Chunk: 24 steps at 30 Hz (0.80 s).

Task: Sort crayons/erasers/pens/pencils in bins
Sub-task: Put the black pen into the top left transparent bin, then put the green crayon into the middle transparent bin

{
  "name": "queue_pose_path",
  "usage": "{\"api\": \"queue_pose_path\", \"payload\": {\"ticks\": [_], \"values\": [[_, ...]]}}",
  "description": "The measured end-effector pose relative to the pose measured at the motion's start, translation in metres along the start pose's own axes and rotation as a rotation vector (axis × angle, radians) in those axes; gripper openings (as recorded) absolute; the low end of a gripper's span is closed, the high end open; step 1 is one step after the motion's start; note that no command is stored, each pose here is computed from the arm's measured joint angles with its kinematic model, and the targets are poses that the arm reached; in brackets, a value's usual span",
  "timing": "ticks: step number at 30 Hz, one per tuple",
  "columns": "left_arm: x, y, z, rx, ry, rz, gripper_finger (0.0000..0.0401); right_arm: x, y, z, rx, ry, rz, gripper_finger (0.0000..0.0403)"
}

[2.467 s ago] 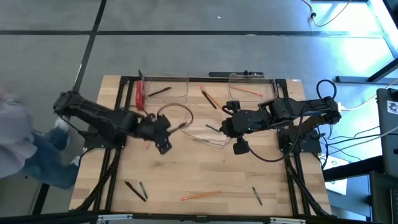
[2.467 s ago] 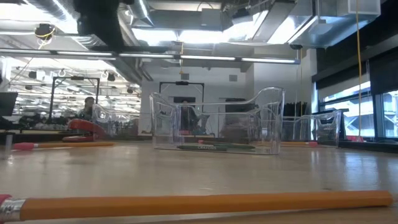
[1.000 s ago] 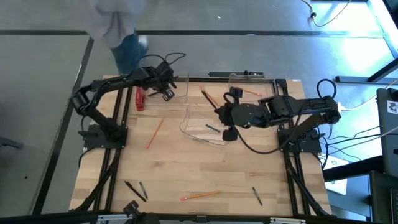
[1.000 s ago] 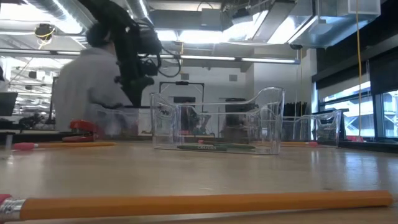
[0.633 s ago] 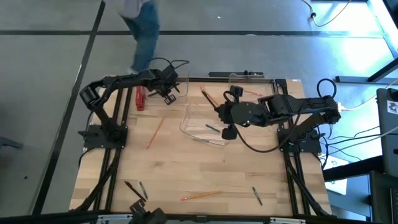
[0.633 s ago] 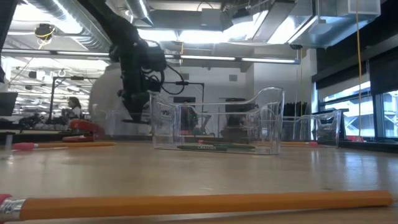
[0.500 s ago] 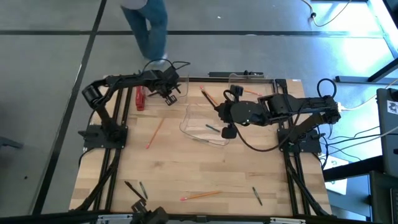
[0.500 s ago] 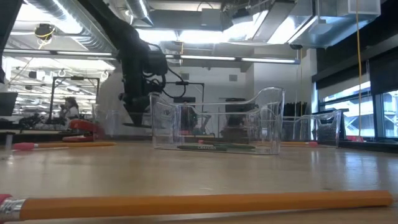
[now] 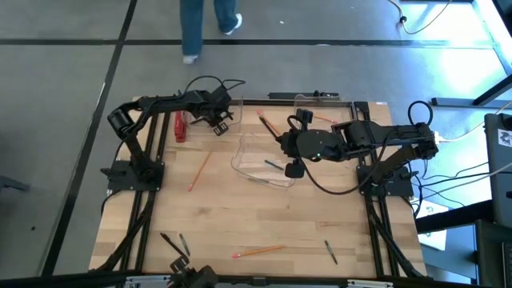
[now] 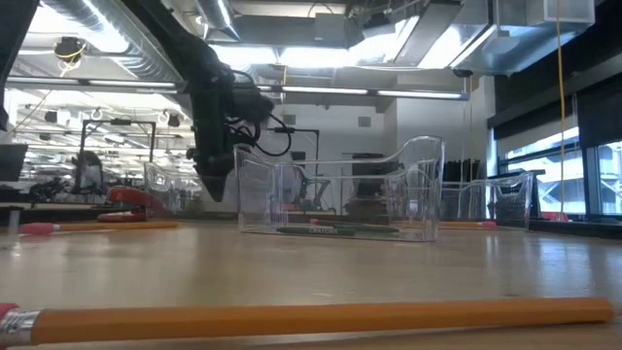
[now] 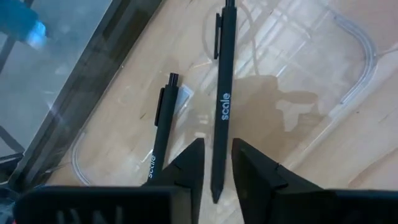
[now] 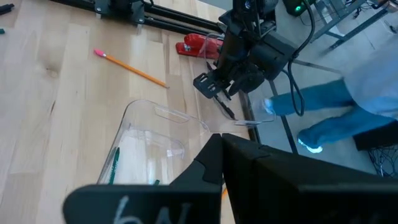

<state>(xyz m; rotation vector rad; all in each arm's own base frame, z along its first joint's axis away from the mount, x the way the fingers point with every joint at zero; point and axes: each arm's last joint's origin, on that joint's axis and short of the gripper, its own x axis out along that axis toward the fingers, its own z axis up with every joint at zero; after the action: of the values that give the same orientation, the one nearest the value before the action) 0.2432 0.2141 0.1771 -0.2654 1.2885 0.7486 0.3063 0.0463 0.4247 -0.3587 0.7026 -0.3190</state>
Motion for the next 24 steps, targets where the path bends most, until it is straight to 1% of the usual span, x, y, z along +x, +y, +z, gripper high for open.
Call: {"api": "queue_pose_path", "payload": {"ticks": [3, 6, 9, 13, 16, 20, 24], "values": [[0.000, 0.000, 0.000, -0.021, 0.000, 0.001, 0.0085, 0.000, 0.000, 0.000, 0.001, 0.000, 0.000, 0.0005], [0.000, 0.000, 0.000, -0.046, -0.001, 0.003, 0.0085, 0.000, 0.000, 0.000, 0.005, 0.000, 0.000, 0.0005], [-0.010, 0.002, -0.002, -0.118, -0.004, 0.003, 0.0084, 0.000, 0.000, 0.000, 0.004, 0.000, 0.000, 0.0005], [-0.045, 0.000, -0.006, -0.177, -0.050, -0.006, 0.0083, 0.000, 0.000, 0.000, 0.003, 0.002, 0.001, 0.0005], [-0.079, -0.012, -0.018, -0.209, -0.073, -0.037, 0.0083, 0.000, 0.000, -0.001, -0.003, 0.010, 0.012, 0.0005], [-0.121, -0.033, -0.043, -0.318, -0.077, -0.089, 0.0083, 0.000, 0.001, -0.002, 0.001, 0.018, 0.024, 0.0005], [-0.155, -0.058, -0.072, -0.375, -0.067, -0.150, 0.0083, 0.000, 0.003, -0.006, -0.009, 0.050, 0.089, 0.0005]]}}
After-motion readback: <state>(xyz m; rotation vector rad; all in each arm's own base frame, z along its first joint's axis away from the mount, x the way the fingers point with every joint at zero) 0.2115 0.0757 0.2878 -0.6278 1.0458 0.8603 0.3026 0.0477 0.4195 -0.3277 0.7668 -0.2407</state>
